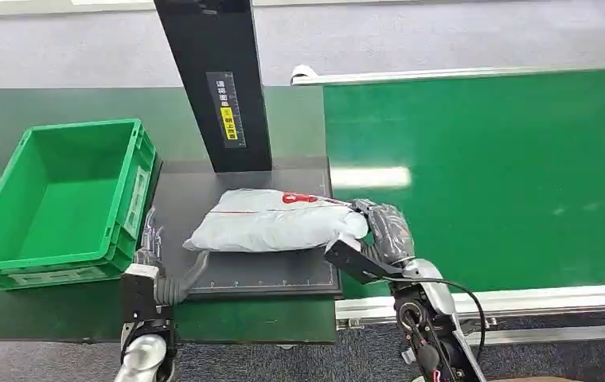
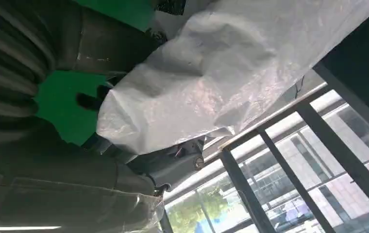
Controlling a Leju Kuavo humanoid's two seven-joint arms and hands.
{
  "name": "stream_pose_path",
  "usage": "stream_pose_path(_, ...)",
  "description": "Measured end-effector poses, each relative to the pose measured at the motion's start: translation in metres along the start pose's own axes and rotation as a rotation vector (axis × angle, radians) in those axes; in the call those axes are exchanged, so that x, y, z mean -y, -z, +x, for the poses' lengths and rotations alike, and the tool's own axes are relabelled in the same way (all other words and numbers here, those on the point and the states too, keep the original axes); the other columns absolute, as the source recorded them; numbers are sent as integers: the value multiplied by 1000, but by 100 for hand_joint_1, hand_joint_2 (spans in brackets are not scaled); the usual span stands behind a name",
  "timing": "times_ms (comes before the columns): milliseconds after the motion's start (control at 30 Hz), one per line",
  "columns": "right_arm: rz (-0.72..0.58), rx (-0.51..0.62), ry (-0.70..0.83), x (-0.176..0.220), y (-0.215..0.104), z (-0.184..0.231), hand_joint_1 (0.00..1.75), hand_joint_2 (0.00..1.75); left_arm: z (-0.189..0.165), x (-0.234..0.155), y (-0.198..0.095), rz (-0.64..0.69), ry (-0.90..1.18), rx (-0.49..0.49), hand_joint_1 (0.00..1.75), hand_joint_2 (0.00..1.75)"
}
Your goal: Moved the parcel from conveyor to table for the left to box.
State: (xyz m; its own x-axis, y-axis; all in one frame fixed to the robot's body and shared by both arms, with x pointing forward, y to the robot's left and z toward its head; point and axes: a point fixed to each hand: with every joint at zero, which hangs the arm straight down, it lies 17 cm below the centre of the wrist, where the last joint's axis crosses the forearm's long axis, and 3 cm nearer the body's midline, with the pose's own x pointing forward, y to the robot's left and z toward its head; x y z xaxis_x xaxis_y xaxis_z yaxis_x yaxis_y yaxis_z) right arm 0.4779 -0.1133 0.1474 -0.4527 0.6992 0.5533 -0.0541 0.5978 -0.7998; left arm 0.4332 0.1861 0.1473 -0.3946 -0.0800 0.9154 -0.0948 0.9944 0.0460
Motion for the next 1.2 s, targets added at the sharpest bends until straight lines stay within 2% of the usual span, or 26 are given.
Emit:
stream_pose_path(33,12,-1,5,-3,3,0,175,175,0,-1,1,4,-3,-1,0,175)
stream_pose_path(67,16,-1,8,-4,7,0,0,175,0,-1,3,8,-4,-1,0,175)
stream_pose_path(333,77,-92,-59,-26,19,-26,0,175,-6,-7,5,29,3,-12,0,175)
stream_pose_path(567,94,-195,-87,-41,4,-64,0,175,-1,5,10,-45,61,12,0,175)
stream_pose_path(867,124,-239,-89,-52,-6,-82,0,175,3,6,14,-58,71,28,0,175)
stream_pose_path(1000,119,-284,-87,-51,-11,-97,0,175,12,31,16,-181,139,67,0,175)
stream_pose_path(1200,110,-297,1,-55,-22,-106,0,175,36,96,18,-478,426,208,0,175)
